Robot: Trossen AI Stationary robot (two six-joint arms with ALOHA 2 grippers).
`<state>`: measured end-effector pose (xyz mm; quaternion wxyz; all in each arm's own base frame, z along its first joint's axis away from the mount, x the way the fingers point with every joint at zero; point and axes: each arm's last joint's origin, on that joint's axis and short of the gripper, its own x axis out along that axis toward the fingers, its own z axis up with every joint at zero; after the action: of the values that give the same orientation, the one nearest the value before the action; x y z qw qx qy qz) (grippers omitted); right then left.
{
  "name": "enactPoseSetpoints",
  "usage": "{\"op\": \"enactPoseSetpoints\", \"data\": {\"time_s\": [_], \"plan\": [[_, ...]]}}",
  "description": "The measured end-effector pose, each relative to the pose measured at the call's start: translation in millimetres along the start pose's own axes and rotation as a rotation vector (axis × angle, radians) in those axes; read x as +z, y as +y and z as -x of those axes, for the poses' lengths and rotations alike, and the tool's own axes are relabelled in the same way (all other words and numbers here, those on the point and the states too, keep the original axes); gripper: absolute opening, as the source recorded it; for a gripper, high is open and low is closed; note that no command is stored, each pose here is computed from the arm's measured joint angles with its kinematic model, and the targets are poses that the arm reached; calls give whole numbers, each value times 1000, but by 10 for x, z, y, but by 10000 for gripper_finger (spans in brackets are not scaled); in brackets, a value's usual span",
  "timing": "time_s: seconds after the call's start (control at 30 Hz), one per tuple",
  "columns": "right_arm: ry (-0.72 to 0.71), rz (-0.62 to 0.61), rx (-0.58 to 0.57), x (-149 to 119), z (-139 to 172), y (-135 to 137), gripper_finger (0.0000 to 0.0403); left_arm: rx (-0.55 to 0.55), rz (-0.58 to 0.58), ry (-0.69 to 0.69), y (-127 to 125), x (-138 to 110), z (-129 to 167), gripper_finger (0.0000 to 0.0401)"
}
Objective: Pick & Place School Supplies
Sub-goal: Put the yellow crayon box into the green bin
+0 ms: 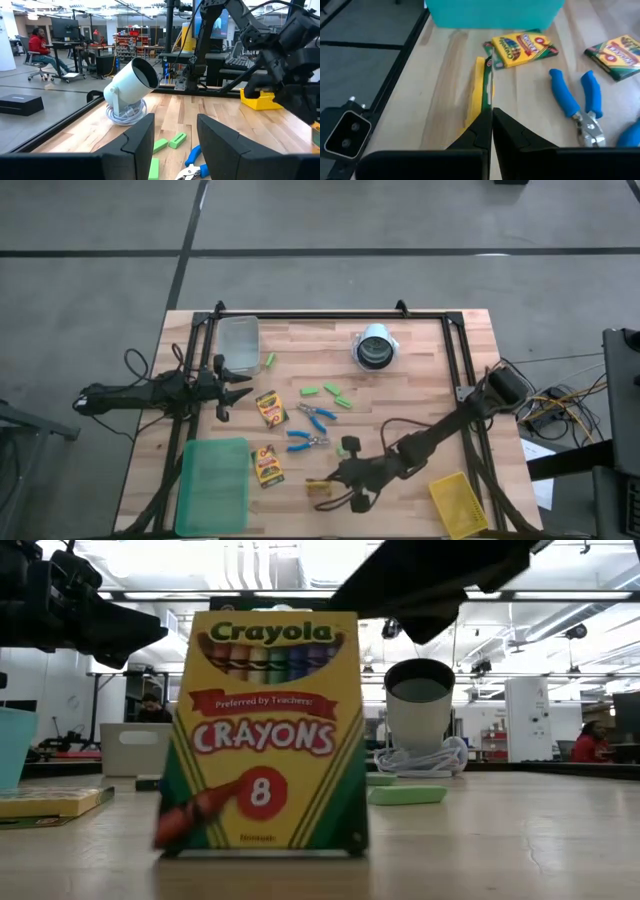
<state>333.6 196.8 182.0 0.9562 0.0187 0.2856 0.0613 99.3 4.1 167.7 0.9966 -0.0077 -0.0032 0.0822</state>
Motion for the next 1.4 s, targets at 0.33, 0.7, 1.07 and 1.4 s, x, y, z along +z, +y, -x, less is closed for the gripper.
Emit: {"op": "enactPoseSetpoints", "data": {"time_s": [0.33, 0.7, 1.07, 1.4], "plan": [[-81, 61, 16, 288, 95, 9, 8, 0, 0, 0, 0, 0, 0, 154], [-224, 132, 94, 862, 201, 55, 8, 0, 0, 0, 0, 0, 0, 154], [-275, 111, 151, 1096, 204, -103, 8, 0, 0, 0, 0, 0, 0, 154], [-278, 152, 147, 1095, 205, -99, 8, 0, 0, 0, 0, 0, 0, 154]]}}
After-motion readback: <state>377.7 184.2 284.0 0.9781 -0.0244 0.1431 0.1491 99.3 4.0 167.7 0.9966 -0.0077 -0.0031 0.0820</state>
